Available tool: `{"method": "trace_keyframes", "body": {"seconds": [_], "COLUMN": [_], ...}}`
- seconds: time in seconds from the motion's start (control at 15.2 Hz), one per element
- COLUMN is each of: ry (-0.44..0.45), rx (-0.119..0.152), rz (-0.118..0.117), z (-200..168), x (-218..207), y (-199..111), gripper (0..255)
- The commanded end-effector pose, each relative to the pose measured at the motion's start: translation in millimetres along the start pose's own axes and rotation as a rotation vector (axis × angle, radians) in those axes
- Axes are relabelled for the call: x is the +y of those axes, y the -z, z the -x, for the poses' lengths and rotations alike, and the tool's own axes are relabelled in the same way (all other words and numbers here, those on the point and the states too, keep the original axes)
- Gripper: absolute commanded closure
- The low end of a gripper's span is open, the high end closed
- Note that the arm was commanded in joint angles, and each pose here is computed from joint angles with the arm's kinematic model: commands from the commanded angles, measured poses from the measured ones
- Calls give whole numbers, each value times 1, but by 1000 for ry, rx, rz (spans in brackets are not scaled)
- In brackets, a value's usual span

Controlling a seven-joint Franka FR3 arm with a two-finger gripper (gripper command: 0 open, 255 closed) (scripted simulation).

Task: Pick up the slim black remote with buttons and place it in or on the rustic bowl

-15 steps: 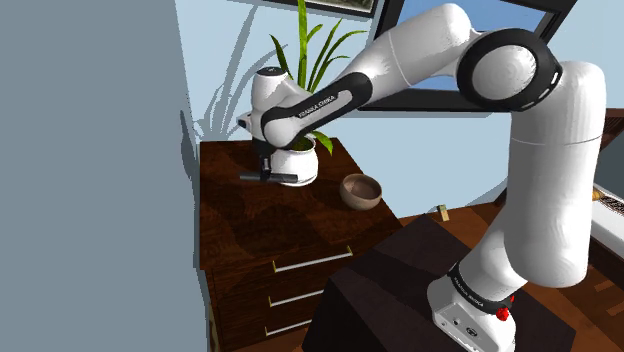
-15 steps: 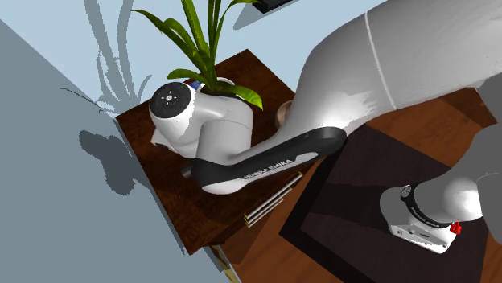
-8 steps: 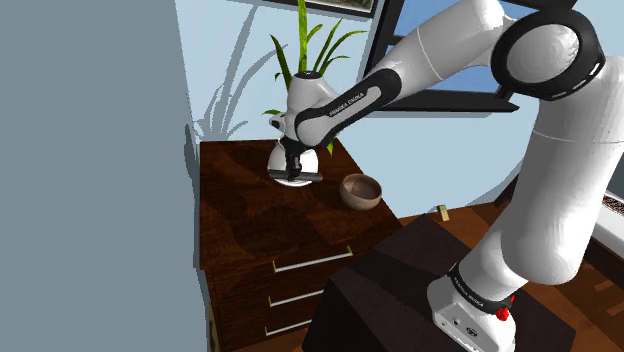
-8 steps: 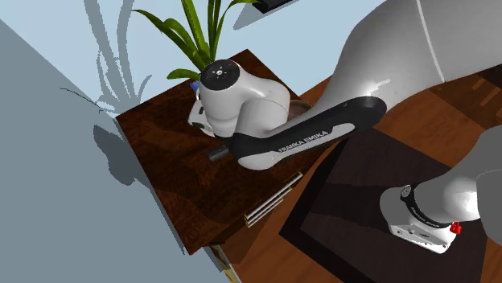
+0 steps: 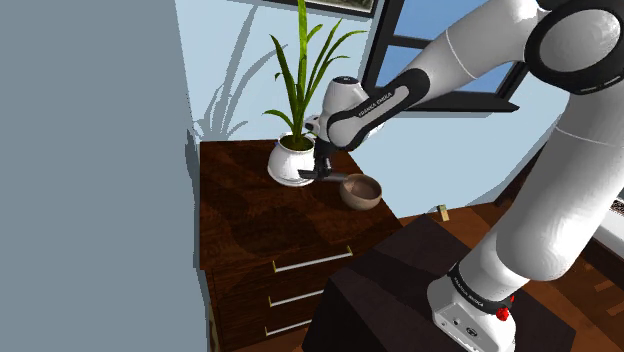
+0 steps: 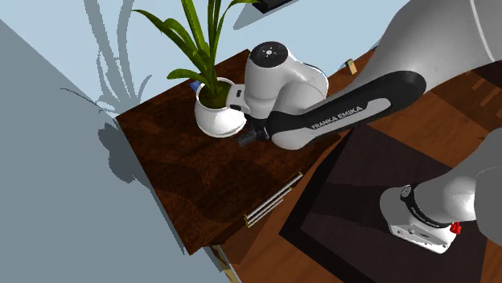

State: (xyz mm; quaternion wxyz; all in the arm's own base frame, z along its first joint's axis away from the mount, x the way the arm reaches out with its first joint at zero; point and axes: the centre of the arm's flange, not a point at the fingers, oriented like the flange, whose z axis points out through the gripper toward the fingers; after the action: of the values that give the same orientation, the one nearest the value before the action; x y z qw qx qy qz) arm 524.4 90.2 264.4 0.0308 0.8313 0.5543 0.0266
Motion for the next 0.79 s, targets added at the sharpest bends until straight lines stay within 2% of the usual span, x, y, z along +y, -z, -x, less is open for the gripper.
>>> {"method": "trace_keyframes", "body": {"seconds": [0.0,0.73], "ry": [1,1], "rx": [1,1], "rz": [0,0], "z": [29,174], "x": [2,7], "y": [1,-1], "gripper": [255,255]}}
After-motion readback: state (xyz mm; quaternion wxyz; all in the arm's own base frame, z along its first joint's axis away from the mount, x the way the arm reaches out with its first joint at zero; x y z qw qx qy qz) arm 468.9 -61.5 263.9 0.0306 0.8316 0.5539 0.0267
